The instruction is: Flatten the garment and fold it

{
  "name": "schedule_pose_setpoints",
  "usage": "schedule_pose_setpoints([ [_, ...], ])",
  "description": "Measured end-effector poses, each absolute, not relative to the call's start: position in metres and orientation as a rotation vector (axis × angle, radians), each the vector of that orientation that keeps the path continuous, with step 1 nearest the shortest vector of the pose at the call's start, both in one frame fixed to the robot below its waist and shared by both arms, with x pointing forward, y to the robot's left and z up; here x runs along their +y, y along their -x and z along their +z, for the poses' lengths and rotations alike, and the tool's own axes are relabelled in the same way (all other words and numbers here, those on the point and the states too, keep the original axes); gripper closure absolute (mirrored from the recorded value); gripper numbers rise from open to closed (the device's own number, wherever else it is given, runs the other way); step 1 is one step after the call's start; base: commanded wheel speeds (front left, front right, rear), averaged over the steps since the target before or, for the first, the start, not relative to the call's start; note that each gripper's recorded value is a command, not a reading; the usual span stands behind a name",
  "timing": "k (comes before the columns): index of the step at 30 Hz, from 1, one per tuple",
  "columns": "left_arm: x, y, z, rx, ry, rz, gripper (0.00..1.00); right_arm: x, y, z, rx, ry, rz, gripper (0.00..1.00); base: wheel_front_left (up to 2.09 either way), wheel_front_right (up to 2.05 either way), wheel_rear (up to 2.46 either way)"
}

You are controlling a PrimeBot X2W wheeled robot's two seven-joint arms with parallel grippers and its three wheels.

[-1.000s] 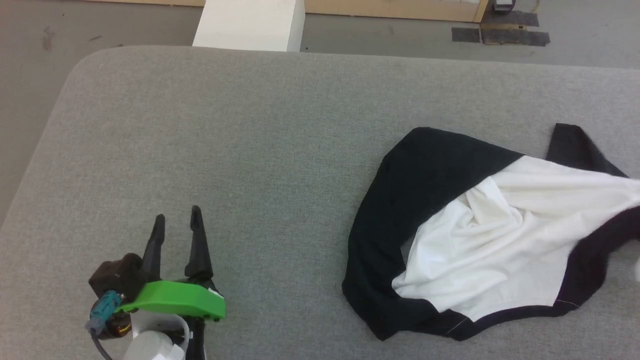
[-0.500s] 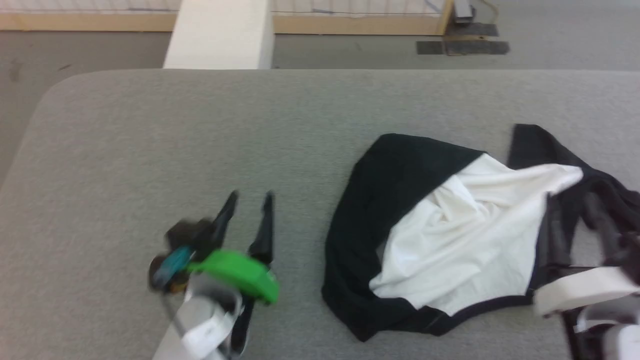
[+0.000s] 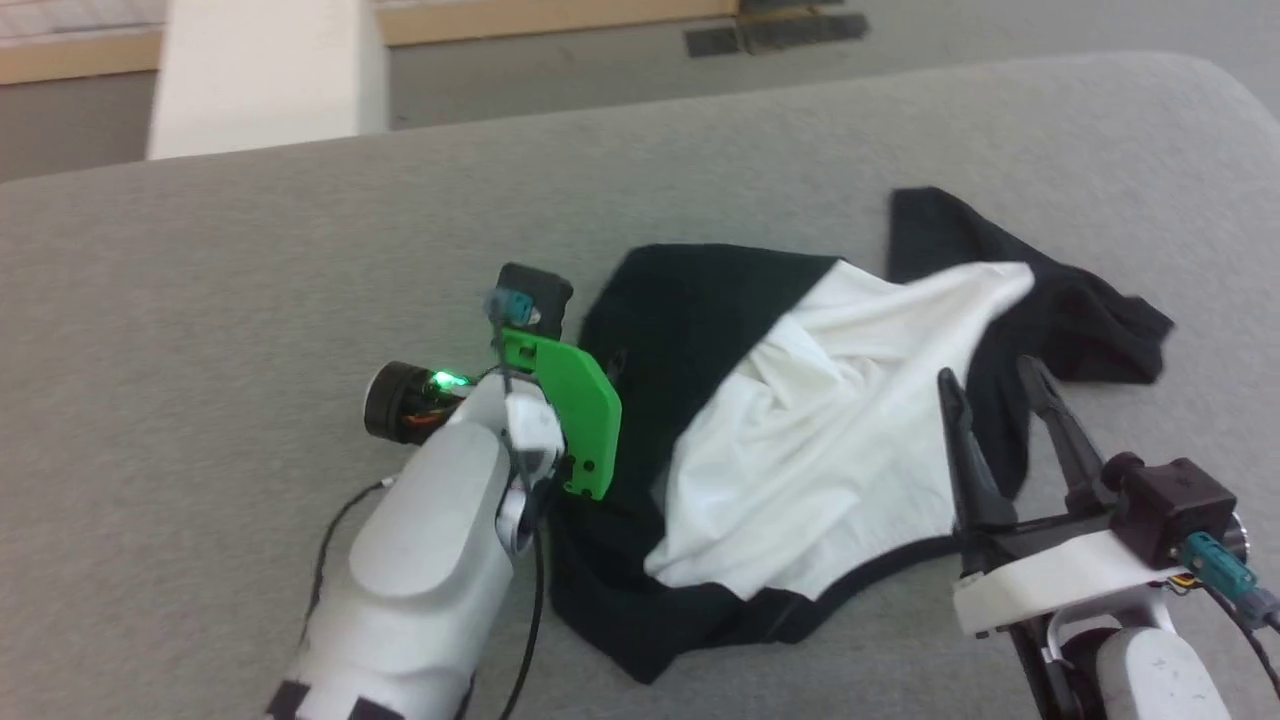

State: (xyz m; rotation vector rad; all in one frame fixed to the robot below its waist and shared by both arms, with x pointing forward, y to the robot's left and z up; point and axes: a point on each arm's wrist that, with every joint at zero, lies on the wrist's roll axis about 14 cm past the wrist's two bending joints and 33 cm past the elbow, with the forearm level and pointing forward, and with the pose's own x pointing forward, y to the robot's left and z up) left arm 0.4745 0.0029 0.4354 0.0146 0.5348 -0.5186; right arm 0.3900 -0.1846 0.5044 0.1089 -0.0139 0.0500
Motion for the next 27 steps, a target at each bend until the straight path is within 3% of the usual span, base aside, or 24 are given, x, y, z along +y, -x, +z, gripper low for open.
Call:
schedule_pose_setpoints([
  [7,0.003,-0.463,0.380,0.883,-0.225,-0.586,0.00,-0.201,-0.382,0.495,0.007,-0.114,-0.004,0.00,0.00,0.00,0.00],
  [8,0.004,-0.463,0.379,0.909,-0.243,-0.590,0.53,-0.202,-0.381,0.495,0.009,-0.114,-0.010,0.00,0.00,0.00,0.00],
  [9,0.003,-0.462,0.378,0.928,-0.247,-0.597,0.87,-0.203,-0.380,0.494,0.008,-0.116,-0.014,0.00,0.00,0.00,0.00],
  [10,0.004,-0.461,0.377,0.951,-0.244,-0.601,1.00,-0.204,-0.380,0.494,0.008,-0.118,-0.017,0.00,0.00,0.00,0.00],
  [12,0.003,-0.459,0.380,0.964,-0.232,-0.615,1.00,-0.204,-0.379,0.494,0.008,-0.120,-0.017,0.00,0.00,0.00,0.00],
  [16,0.016,-0.474,0.397,0.782,-0.181,-0.559,1.00,-0.200,-0.381,0.496,0.000,-0.123,-0.003,0.00,0.00,0.00,0.00],
  [22,0.093,-0.523,0.470,0.373,-0.052,-0.268,1.00,-0.189,-0.387,0.503,-0.017,-0.127,0.032,0.00,0.00,0.00,0.00],
  [27,0.167,-0.519,0.499,0.250,-0.006,-0.047,1.00,-0.179,-0.391,0.511,-0.035,-0.133,0.065,0.00,0.00,0.00,0.00],
])
